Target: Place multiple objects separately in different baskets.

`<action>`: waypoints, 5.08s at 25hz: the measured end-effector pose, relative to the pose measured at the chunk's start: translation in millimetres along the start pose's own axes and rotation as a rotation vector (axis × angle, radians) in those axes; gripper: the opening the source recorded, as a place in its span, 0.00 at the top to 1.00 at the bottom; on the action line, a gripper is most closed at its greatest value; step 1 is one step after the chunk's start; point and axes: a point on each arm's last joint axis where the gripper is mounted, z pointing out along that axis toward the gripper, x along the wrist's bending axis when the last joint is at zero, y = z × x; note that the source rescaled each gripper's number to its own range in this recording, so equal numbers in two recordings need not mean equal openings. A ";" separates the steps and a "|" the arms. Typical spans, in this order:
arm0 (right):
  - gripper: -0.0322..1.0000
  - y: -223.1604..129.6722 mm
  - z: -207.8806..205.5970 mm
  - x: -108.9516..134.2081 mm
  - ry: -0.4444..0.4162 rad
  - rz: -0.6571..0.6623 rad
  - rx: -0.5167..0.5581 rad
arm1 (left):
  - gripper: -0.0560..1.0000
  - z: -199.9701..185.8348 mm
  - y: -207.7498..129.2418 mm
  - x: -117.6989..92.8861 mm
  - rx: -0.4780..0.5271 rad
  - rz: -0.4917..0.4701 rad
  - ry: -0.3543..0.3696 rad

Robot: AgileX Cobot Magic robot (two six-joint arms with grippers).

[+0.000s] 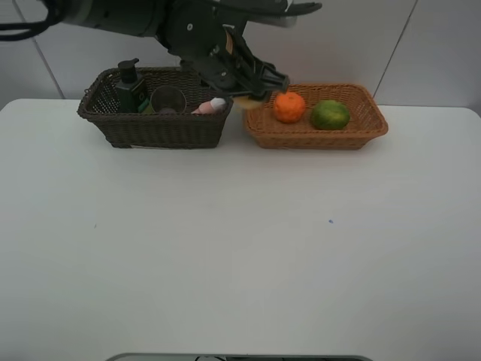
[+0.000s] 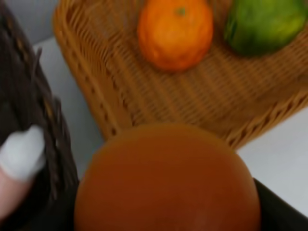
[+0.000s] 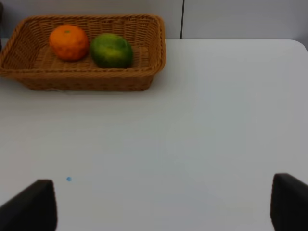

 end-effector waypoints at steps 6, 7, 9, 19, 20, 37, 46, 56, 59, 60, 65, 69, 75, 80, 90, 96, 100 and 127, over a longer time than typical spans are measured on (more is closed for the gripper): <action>0.11 0.0 0.0 0.0 0.000 0.000 0.000 | 0.23 32.7 15.9 -6.2 -0.061 0.034 -0.018; 0.11 0.0 0.0 0.0 0.000 0.000 0.000 | 0.23 38.5 16.3 -7.0 -0.070 0.034 -0.022; 0.11 0.0 0.0 0.0 0.000 0.000 0.000 | 0.23 51.7 14.4 -8.6 -0.088 0.037 -0.034; 0.11 0.0 0.0 0.0 0.000 0.000 0.000 | 0.23 87.9 -7.8 -16.3 -0.105 0.043 -0.075; 0.11 0.0 0.0 0.0 0.000 0.000 0.000 | 0.23 90.0 -9.2 -16.4 -0.106 0.041 -0.077; 0.11 0.0 0.0 0.0 0.000 0.000 0.000 | 0.23 107.2 -19.5 -11.6 -0.133 0.024 -0.093; 0.11 0.0 0.0 0.0 0.000 0.000 0.000 | 0.13 107.2 -19.0 -10.6 -0.137 0.035 -0.092; 0.11 0.0 0.0 0.0 0.000 0.000 0.000 | 0.04 107.2 -18.7 -10.7 -0.141 0.037 -0.093; 0.11 0.0 0.0 0.0 0.000 0.000 0.000 | 0.04 107.2 -18.7 -10.7 -0.141 0.038 -0.093; 0.11 0.0 0.0 0.0 0.000 0.000 0.000 | 0.04 106.6 -18.0 -10.8 -0.143 0.041 -0.093; 0.11 0.0 0.0 0.0 0.000 0.000 0.000 | 0.04 90.5 -2.8 -11.5 -0.175 0.057 -0.091; 0.11 0.0 0.0 0.0 0.000 0.000 0.000 | 0.04 61.6 15.6 -9.9 -0.163 0.056 -0.065; 0.11 0.0 0.0 0.0 0.000 0.000 0.000 | 0.04 -6.0 25.9 17.0 -0.172 0.009 -0.026; 0.11 0.0 0.0 0.0 0.000 0.000 0.000 | 0.04 -80.2 3.0 78.5 -0.175 -0.097 0.074; 0.11 0.0 0.0 0.0 0.000 0.000 0.000 | 0.04 -243.5 -87.4 150.9 -0.171 -0.315 0.372; 0.11 0.0 0.0 0.0 0.000 0.000 0.000 | 0.04 -313.3 -143.0 118.8 -0.240 -0.366 0.382; 0.11 0.0 0.0 0.0 0.000 0.000 0.000 | 0.04 -339.1 -183.5 99.3 -0.255 -0.390 0.369; 0.11 0.0 0.0 0.0 0.000 0.000 0.000 | 0.04 -392.1 -248.3 68.6 -0.173 -0.249 0.410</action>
